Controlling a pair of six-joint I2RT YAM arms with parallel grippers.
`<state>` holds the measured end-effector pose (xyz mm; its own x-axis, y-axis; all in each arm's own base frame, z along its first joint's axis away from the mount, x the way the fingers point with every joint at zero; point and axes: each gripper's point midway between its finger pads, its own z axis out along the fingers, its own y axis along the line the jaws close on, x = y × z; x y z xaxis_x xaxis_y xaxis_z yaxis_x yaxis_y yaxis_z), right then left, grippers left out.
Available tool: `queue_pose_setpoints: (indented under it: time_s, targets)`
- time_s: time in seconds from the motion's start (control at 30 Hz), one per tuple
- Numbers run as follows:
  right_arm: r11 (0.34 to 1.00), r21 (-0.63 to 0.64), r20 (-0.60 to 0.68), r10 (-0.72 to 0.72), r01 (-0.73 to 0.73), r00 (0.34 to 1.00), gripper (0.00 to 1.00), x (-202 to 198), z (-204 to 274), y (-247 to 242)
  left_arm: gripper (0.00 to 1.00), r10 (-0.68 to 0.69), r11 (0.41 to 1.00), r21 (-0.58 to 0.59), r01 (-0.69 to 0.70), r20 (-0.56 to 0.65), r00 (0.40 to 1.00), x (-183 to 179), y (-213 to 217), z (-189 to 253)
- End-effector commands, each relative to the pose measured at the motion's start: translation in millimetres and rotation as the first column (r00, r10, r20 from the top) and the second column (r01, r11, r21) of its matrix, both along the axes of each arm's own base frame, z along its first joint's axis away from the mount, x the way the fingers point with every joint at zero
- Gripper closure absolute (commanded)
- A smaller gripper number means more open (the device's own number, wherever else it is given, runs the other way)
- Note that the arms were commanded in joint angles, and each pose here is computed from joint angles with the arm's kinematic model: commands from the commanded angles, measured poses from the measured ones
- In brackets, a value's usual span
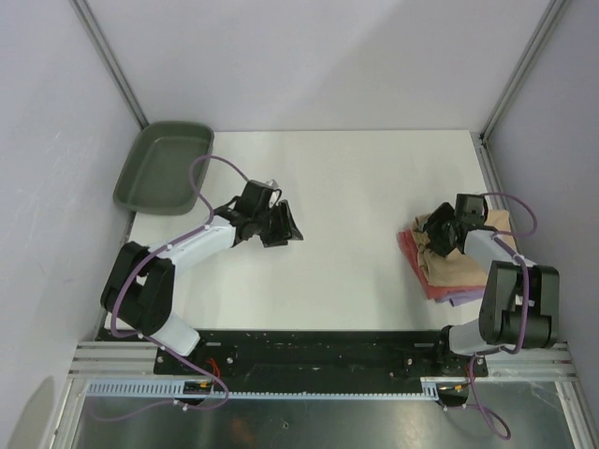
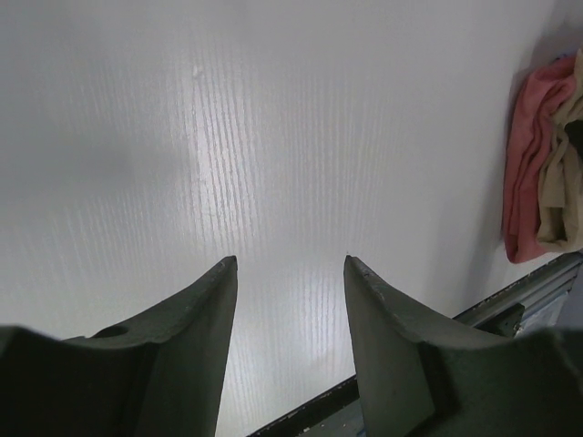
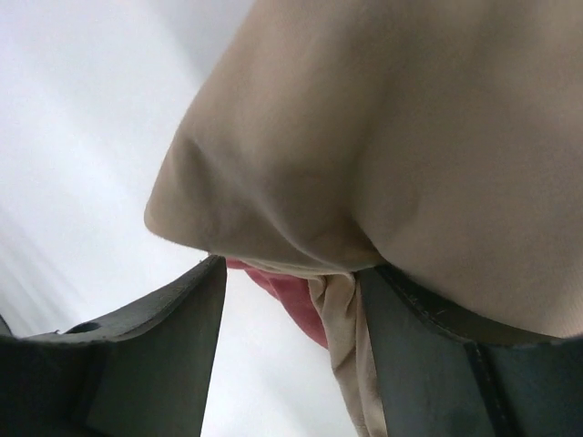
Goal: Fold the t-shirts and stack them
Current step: Put the neatly folded tshirt into the corner of the board with the right arm
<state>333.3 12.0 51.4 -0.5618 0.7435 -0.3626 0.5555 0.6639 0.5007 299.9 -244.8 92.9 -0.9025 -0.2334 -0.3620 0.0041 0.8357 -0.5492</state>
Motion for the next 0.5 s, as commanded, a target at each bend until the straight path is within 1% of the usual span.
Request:
queue_pose_setpoints:
  time_s: [0.0,0.13,0.27,0.47]
  targets:
    - [0.998,-0.027,0.044,-0.064,0.065,0.997,0.35,27,-8,-20,0.46,-0.01,0.999,-0.04,0.013,0.056,0.998,1,-3,19]
    - [0.996,-0.021,0.069,-0.088,0.089,0.994,0.35,39,-2,-25,0.45,-0.006,0.999,-0.038,0.008,0.055,0.998,2,-2,18]
    - [0.997,0.004,0.097,-0.081,0.082,0.992,0.35,45,11,-21,0.45,-0.008,0.999,-0.041,0.01,0.054,0.999,2,-3,19]
    - [1.0,-0.005,0.105,0.001,-0.001,0.994,0.35,25,41,9,0.44,-0.009,0.999,-0.04,0.012,0.077,0.997,3,-2,25]
